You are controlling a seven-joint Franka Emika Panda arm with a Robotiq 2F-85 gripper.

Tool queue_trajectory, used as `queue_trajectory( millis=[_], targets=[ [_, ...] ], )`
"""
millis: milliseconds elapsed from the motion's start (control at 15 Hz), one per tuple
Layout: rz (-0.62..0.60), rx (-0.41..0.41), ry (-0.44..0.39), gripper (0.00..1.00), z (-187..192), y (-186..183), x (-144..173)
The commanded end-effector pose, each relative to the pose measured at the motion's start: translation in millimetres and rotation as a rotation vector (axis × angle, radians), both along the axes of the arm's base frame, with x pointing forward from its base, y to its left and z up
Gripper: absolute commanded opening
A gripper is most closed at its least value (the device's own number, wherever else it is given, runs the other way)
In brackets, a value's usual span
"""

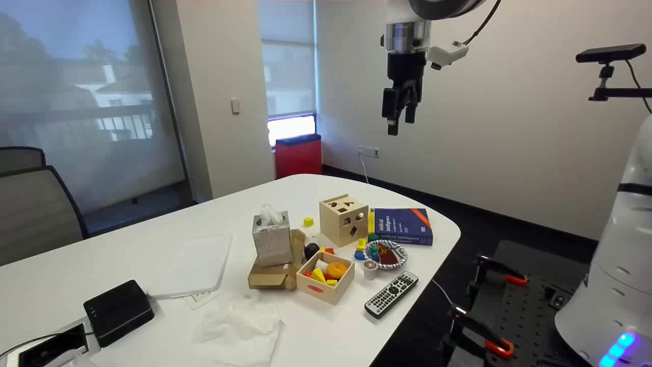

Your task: Remove the blue block from the white plate and put it in the small wooden box

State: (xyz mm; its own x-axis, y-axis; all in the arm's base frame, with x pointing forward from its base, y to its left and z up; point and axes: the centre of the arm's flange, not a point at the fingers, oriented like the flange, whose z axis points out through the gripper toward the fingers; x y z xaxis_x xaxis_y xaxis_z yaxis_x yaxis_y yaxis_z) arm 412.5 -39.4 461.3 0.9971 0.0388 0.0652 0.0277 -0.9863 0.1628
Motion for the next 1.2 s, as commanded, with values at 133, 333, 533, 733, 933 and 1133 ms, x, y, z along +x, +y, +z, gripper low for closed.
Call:
queue_trajectory(
  millis=[133,333,533,733,933,1133],
  targets=[
    [0.000,0.000,0.000,1.00,0,0,0],
    [0.000,0.000,0.000,1.00,0,0,0],
    [-0.103,0.052,-0.032,1.00,-31,-36,34],
    [-0.156,0.114,-0.078,1.00,-74,-73,60],
    [-0.199,0.193,-0.068,1.00,-131,-108,87],
    [-0.247,0.260,-0.036,1.00,-190,-132,109]
  ],
)
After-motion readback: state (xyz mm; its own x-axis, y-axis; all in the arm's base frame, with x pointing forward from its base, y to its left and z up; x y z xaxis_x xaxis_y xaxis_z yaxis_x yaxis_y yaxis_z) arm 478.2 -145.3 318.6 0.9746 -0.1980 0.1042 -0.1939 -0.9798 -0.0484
